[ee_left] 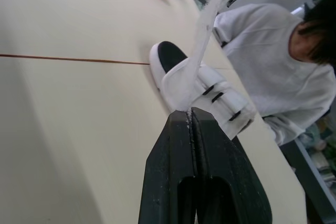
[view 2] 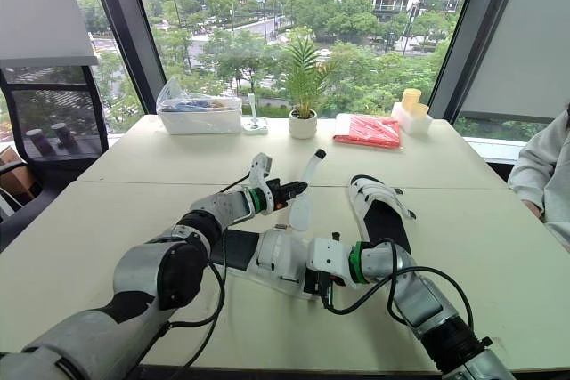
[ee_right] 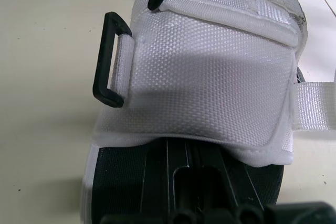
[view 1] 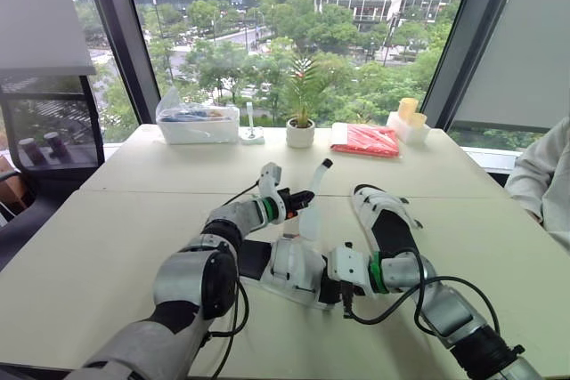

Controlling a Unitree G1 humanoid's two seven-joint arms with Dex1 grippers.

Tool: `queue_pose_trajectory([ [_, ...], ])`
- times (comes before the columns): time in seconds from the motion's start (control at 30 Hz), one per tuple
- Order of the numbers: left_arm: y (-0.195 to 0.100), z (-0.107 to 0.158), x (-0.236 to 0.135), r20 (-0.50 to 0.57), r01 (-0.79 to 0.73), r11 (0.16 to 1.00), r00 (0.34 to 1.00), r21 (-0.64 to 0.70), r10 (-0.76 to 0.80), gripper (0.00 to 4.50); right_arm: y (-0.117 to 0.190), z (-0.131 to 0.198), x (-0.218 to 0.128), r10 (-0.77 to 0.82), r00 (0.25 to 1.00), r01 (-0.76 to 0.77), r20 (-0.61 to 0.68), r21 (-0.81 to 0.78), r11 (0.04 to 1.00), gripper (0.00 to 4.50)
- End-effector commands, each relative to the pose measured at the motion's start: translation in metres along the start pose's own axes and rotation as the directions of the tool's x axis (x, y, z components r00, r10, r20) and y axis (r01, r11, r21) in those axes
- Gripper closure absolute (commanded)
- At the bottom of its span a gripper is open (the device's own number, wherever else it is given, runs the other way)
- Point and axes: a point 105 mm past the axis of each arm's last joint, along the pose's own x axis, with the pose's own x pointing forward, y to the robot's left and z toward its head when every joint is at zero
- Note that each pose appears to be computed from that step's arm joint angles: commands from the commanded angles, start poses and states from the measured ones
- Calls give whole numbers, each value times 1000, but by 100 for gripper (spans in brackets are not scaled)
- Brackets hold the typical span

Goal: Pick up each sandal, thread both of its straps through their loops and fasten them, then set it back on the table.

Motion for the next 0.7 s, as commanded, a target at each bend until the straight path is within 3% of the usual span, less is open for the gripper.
queue_pose_trajectory([
  [0.03, -27, 19, -10, -39, 217, 965, 976, 149, -214, 446, 43, -40, 9, 155, 979, -139, -136, 120, 983, 450],
  [0.1, -34, 21, -20, -77, 323, 926, 946, 193, -314, 446, 44, -41, 9, 154, 979, -138, -134, 121, 983, 450],
  [0.2, -44, 18, -40, -171, 483, 805, 876, 344, -452, 446, 43, -41, 10, 154, 979, -138, -134, 120, 983, 450],
  [0.3, -46, 9, -55, -231, 518, 685, 852, 513, -471, 446, 43, -42, 10, 154, 979, -138, -134, 121, 983, 450],
  [0.43, -55, -17, -82, -344, 550, 381, 802, 743, -488, 446, 45, -43, 10, 164, 977, -149, -137, 116, 982, 450],
  [0.7, -61, -55, -109, -476, 549, 36, 753, 835, -454, 446, 44, -42, 13, 171, 976, -158, -131, 109, 981, 450],
])
